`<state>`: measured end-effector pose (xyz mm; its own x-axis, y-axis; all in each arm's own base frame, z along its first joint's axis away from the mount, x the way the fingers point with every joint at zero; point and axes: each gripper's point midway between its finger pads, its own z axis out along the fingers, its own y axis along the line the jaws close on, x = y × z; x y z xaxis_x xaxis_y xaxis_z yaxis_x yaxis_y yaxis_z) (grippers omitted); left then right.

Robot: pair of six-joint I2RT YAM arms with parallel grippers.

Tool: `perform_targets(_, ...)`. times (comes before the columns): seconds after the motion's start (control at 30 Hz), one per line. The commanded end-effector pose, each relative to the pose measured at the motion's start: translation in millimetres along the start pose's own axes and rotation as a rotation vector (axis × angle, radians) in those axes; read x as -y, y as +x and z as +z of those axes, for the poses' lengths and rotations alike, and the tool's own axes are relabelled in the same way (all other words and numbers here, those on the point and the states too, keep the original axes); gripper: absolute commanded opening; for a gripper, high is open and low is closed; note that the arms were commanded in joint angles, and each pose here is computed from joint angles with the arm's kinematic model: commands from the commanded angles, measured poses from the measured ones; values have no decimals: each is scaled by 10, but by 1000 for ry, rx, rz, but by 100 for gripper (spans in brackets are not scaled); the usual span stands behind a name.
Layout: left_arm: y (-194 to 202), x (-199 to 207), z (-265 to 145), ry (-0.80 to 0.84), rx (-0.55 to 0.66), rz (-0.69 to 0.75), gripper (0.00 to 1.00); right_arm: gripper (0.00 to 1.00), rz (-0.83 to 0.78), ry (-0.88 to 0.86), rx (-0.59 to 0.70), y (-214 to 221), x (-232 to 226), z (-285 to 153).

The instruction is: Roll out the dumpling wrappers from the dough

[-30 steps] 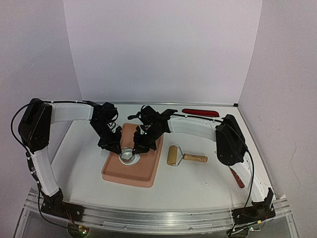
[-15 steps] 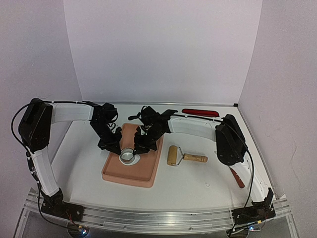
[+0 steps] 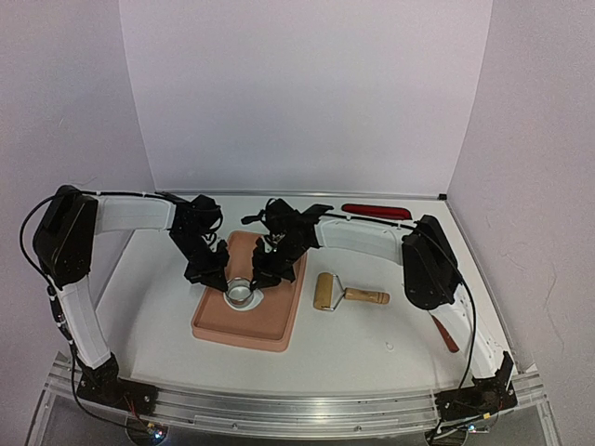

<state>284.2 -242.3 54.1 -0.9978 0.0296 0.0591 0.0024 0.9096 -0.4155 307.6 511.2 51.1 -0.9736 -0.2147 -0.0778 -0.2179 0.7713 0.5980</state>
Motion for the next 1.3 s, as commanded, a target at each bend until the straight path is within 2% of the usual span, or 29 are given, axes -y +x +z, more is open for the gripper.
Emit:
perform_targets(0.0,360,49,284,-25,-89,-21,0,0,-32,28,28,-121,140,206)
perform_targets(0.33,540,79,385,-31,-75,-85,0,0,-63,18,59,-253,95,205)
perform_targets(0.53,517,45,354,-64,-49,-86,0,0,-41,50,38,-140,211,182)
perform_targets(0.7,399,51,328,-104,-40,-51,0,0,-1,80,-3,56,349,150)
perform_targets(1.27,-158,-11,184,-111,-13,1,0,0,107,107,-59,444,353,69)
